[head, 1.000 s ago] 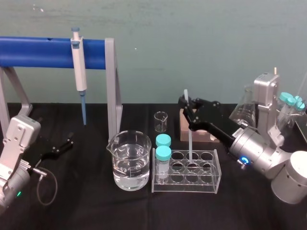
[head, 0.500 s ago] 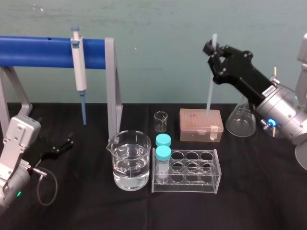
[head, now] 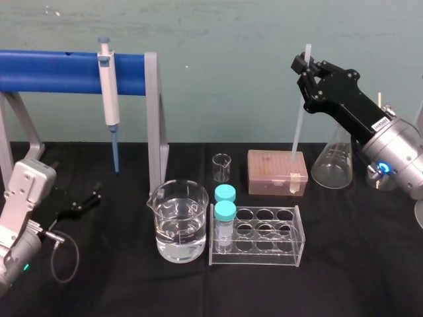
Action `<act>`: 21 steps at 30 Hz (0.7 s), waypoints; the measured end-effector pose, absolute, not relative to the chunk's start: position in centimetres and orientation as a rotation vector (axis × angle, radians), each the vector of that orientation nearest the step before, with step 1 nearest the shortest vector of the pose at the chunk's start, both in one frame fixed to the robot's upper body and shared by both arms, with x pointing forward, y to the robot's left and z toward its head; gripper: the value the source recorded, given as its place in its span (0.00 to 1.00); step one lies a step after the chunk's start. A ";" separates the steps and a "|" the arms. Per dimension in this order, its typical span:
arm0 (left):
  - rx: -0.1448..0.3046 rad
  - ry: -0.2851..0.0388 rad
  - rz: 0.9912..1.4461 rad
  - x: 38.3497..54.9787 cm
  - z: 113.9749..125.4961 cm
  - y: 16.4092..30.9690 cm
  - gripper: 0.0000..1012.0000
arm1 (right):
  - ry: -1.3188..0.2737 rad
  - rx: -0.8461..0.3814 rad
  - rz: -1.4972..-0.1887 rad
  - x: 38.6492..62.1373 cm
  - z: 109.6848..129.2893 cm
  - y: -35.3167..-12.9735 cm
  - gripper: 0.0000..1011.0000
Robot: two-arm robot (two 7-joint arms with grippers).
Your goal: Pick up the stirring rod with one hand, then place it down.
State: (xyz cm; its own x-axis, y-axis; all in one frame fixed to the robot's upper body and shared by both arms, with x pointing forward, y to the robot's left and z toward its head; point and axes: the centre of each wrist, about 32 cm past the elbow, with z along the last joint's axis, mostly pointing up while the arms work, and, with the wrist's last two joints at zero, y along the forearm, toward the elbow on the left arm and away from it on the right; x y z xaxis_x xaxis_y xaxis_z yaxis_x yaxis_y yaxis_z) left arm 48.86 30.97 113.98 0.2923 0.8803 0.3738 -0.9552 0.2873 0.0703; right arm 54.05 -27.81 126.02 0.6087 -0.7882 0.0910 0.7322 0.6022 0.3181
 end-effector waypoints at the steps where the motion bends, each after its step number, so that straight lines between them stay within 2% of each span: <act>1: 0.305 -0.285 1.248 48.9 114.0 31.0 0.99 | -0.231 0.259 -0.889 54.0 126.0 -27.8 0.07; 21: 0.304 -0.285 1.248 48.9 114.0 31.0 0.99 | -0.216 0.234 -0.870 53.7 125.7 -28.1 0.07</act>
State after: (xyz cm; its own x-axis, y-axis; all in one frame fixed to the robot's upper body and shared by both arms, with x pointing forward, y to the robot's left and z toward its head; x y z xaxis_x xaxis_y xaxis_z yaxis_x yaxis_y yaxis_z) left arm 48.86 30.97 113.98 0.2922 0.8803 0.3738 -0.9553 0.2873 0.0702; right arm 53.71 -28.09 125.70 0.6262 -0.7742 0.0917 0.7273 0.6225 0.2891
